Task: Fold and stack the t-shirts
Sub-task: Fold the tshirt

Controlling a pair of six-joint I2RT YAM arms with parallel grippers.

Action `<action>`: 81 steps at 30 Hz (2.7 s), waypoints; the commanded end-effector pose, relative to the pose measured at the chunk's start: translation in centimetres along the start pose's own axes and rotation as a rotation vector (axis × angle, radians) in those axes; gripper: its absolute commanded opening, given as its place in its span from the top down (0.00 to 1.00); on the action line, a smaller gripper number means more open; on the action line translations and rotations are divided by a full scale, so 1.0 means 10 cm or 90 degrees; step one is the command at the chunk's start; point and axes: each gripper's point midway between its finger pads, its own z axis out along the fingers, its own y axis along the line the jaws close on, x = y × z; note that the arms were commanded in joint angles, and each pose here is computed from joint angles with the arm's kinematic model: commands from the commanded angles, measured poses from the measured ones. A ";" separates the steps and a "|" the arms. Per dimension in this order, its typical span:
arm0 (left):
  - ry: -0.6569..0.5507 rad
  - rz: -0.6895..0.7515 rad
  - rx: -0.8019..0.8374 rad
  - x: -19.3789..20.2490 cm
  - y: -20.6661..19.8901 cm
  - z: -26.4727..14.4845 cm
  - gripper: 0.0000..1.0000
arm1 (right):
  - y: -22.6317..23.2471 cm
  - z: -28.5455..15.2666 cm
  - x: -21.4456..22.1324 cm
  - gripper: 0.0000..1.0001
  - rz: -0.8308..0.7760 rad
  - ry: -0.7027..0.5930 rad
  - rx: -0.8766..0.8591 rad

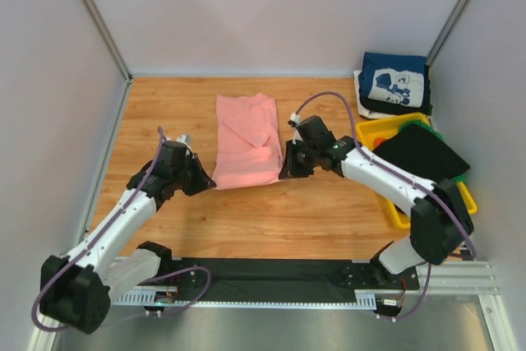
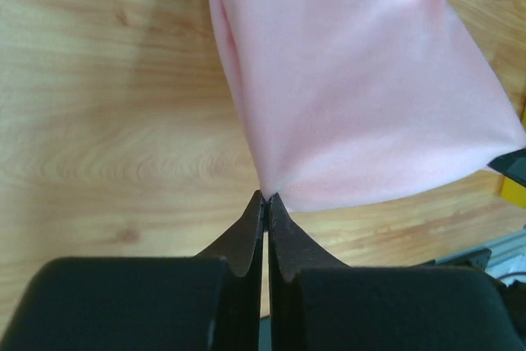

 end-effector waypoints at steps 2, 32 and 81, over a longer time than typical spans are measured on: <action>0.028 -0.026 -0.005 0.28 0.07 -0.38 1.00 | 0.05 -0.30 0.26 1.00 0.014 -0.017 0.037; 0.006 0.043 -0.037 -0.44 -0.40 -0.77 1.00 | 0.13 -0.74 -0.22 1.00 0.011 -0.100 0.152; 0.085 -0.122 -0.035 -2.48 -0.04 1.26 0.71 | -0.42 0.72 -2.70 0.44 -0.018 -0.158 0.023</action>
